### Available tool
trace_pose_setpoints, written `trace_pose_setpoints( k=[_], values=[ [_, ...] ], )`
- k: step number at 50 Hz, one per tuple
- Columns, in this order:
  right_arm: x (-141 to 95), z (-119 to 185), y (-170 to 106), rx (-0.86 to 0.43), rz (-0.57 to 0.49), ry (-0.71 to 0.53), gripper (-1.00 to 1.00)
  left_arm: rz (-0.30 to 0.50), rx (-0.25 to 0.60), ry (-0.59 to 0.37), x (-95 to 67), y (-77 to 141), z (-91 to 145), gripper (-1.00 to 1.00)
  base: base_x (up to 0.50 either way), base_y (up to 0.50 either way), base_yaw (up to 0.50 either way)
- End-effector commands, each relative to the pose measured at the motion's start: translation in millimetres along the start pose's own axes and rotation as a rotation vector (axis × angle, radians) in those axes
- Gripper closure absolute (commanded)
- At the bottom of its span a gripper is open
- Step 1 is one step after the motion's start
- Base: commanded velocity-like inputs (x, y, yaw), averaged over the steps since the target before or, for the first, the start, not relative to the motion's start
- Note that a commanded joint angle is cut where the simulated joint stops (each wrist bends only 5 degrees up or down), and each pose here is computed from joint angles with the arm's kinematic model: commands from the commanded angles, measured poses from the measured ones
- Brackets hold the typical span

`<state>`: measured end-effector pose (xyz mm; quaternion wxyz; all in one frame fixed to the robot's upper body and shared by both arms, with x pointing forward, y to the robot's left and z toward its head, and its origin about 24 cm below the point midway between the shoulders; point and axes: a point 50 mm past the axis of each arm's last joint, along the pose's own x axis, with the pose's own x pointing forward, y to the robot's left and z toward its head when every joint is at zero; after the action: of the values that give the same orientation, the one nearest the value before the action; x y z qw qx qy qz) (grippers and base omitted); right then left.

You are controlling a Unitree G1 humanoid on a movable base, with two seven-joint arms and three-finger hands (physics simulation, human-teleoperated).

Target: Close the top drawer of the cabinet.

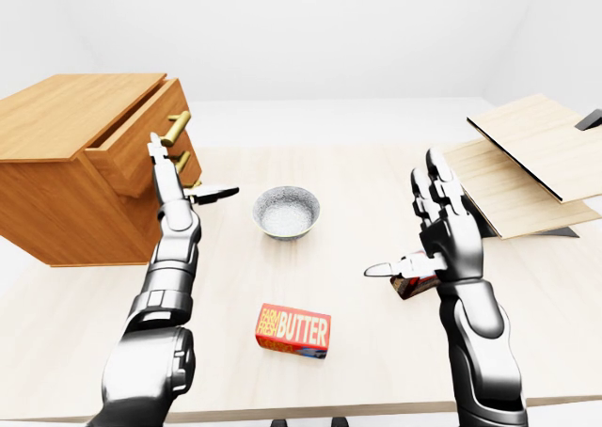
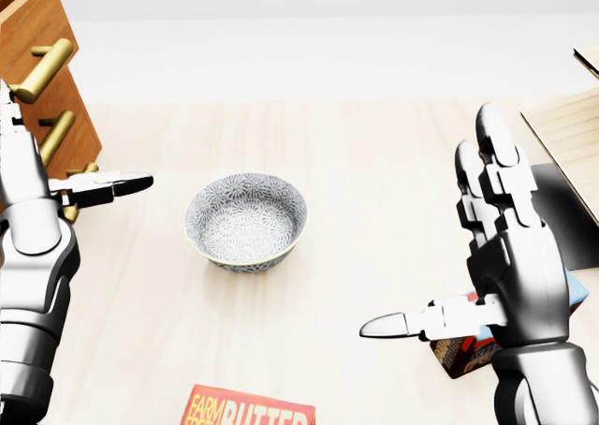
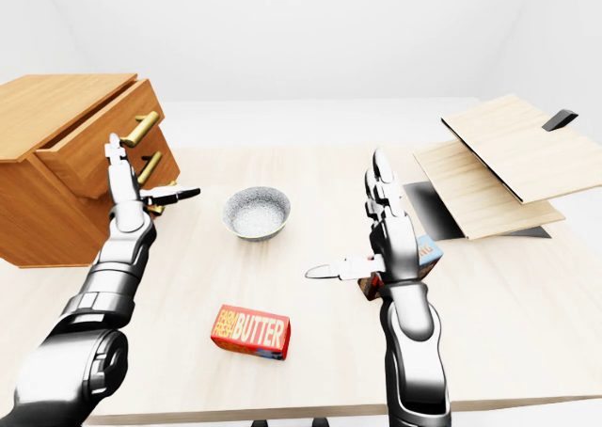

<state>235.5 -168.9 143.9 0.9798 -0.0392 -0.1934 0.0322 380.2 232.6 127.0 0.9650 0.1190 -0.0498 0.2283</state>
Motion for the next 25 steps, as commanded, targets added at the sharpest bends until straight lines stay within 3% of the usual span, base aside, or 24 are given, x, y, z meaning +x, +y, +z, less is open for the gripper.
trace_pose_setpoints(
  k=[1,25],
  values=[
    [-2.7,-0.8,-0.6,0.000,-0.003,0.007,-1.00,0.021,0.050,0.226,-4.9,2.7,-45.5,-1.00,0.00,0.00,0.00],
    [-11.2,9.2,-0.4,-0.011,-0.013,-0.022,-1.00,0.191,0.084,0.256,0.7,25.4,-47.4,-1.00,0.00,0.00,0.00]
  ],
)
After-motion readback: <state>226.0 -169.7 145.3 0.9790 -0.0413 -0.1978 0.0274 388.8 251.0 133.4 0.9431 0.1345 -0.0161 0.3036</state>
